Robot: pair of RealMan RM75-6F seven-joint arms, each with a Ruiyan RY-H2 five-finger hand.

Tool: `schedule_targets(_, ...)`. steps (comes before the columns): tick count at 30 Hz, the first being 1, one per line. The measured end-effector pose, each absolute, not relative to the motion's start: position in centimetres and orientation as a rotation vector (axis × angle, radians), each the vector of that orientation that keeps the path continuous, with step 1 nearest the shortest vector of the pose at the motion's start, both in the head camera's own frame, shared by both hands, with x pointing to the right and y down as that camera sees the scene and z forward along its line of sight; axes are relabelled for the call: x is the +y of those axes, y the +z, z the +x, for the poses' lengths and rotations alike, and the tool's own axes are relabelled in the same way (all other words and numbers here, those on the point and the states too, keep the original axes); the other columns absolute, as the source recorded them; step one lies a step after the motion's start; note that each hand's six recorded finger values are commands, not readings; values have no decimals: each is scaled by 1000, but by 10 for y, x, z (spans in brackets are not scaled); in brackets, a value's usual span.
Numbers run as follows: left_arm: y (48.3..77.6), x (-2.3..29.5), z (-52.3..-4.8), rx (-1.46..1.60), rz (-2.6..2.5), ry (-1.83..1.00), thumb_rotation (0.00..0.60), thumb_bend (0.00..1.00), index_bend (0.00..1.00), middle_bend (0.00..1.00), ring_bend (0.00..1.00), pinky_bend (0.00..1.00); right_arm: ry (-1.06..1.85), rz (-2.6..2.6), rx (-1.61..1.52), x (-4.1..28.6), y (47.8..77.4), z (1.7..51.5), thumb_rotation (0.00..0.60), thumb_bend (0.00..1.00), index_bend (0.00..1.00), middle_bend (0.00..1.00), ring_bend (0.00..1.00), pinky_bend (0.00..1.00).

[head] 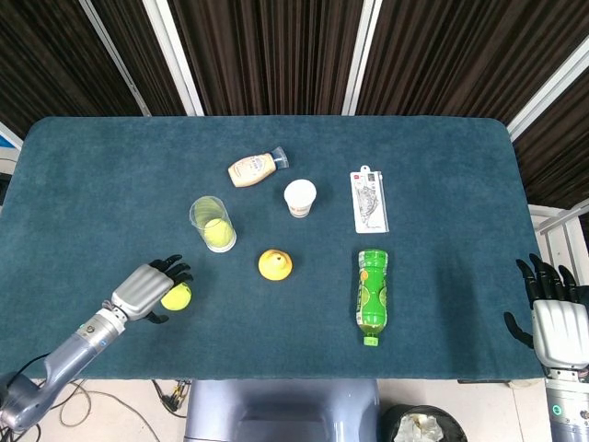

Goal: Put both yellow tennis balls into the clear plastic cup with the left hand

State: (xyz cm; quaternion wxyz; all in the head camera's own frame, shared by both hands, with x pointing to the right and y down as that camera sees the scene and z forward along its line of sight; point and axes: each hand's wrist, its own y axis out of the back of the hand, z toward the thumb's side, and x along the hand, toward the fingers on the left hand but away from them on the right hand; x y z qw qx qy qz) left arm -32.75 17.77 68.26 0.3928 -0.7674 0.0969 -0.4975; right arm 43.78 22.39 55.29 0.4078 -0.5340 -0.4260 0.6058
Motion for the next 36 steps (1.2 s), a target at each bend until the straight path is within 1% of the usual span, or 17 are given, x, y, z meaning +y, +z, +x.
schedule_targets(2, 686, 179, -324, 222, -1932, -1254, 600, 36, 256, 219, 190, 481, 1526, -1346, -1075, 224, 553, 438, 600, 340, 118, 75, 121, 87)
schedule_targets(5, 690, 182, -320, 198, -1911, -1247, 600, 116, 280, 324, 282, 550, 1525, -1345, -1077, 224, 552, 438, 600, 340, 119, 75, 121, 87)
schedule_targets(9, 694, 184, -319, 168, -1886, -1252, 600, 224, 335, 429, 357, 595, 1522, -1346, -1079, 224, 551, 438, 600, 340, 119, 75, 121, 87)
schedule_targets(12, 696, 184, -319, 142, -1865, -1262, 600, 292, 385, 486, 399, 618, 1521, -1347, -1080, 224, 551, 438, 600, 340, 119, 75, 121, 87)
schedule_targets(15, 695, 182, -319, 140, -1847, -1267, 600, 343, 428, 520, 433, 633, 1519, -1346, -1083, 224, 551, 438, 600, 340, 119, 75, 121, 87)
schedule_targets(19, 686, 173, -318, 199, -1830, -1253, 600, 351, 436, 525, 439, 635, 1519, -1348, -1084, 224, 551, 438, 600, 340, 119, 75, 121, 87)
schedule_targets(25, 658, 151, -312, 320, -1820, -1202, 600, 351, 450, 522, 438, 635, 1519, -1348, -1081, 224, 551, 437, 600, 340, 119, 75, 121, 87)
schedule_targets(31, 608, 118, -295, 480, -1802, -1095, 600, 349, 453, 521, 438, 635, 1522, -1347, -1079, 224, 552, 437, 600, 340, 119, 75, 121, 87)
schedule_targets(36, 569, 80, -276, 620, -1762, -1022, 600, 347, 457, 521, 438, 635, 1525, -1349, -1070, 225, 554, 436, 600, 340, 118, 75, 121, 87)
